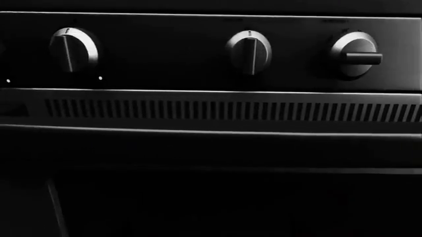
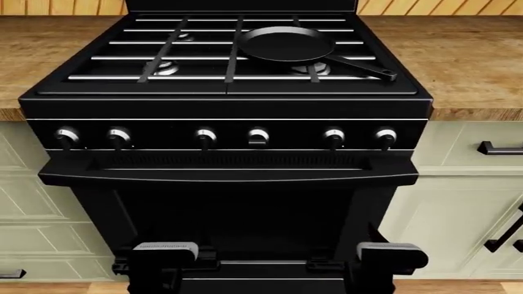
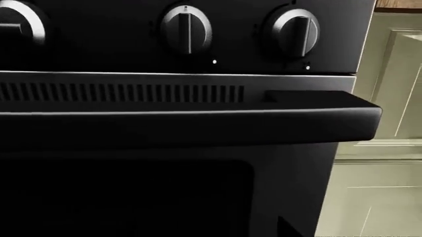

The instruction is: Turn off the front right burner of the stove.

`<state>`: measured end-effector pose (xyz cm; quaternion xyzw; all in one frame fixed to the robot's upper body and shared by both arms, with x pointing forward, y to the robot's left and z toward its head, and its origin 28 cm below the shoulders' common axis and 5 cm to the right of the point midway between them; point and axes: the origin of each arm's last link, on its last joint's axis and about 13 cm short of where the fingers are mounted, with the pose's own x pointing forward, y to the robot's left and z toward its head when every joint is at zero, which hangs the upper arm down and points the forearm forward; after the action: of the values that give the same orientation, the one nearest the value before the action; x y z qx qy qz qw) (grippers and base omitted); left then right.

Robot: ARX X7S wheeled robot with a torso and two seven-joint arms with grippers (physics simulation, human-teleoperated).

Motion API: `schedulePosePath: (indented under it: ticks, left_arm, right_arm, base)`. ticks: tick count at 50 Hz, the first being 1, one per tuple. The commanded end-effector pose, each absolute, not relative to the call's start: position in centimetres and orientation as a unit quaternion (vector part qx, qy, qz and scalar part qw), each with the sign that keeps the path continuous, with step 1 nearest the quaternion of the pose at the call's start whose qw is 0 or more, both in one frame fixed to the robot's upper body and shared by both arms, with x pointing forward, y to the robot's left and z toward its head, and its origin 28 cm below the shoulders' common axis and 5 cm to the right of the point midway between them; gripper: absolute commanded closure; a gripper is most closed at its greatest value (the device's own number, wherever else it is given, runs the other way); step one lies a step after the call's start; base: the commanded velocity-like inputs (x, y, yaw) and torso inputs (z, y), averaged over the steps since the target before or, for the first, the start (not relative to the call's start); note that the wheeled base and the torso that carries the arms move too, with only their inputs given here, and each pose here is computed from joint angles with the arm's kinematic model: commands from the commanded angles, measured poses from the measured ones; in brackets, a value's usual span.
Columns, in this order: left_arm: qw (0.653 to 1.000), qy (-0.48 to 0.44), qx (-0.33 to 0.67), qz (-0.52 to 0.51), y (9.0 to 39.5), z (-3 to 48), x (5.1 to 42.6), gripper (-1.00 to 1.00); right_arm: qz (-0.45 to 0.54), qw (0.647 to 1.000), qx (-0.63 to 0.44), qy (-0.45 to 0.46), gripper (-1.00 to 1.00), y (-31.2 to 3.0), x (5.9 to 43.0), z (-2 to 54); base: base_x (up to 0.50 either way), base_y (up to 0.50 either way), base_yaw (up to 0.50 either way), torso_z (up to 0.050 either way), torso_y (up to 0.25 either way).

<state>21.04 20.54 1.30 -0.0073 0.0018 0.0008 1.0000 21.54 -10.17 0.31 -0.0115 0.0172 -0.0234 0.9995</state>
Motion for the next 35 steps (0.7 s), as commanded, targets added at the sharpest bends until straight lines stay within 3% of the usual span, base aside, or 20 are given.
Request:
schedulePosePath:
  ticks: [1, 35]
  left_arm:
    - [1.000, 0.004, -0.008, 0.000, 20.5, 1.3, 21.0, -1.00]
    - [1.000, 0.011, -0.010, 0.000, 20.5, 1.3, 21.0, -1.00]
  right_arm:
    - [-0.029, 0.999, -0.010, 0.016, -1.00, -10.3, 21.3, 0.4]
    - [-0.040, 0.998, -0.035, -0.032, -1.00, -10.4, 21.0, 2.7]
  base:
    - [0.00, 0.00, 0.00, 0.000, 0.000]
    - [0.00, 0.00, 0.00, 0.000, 0.000]
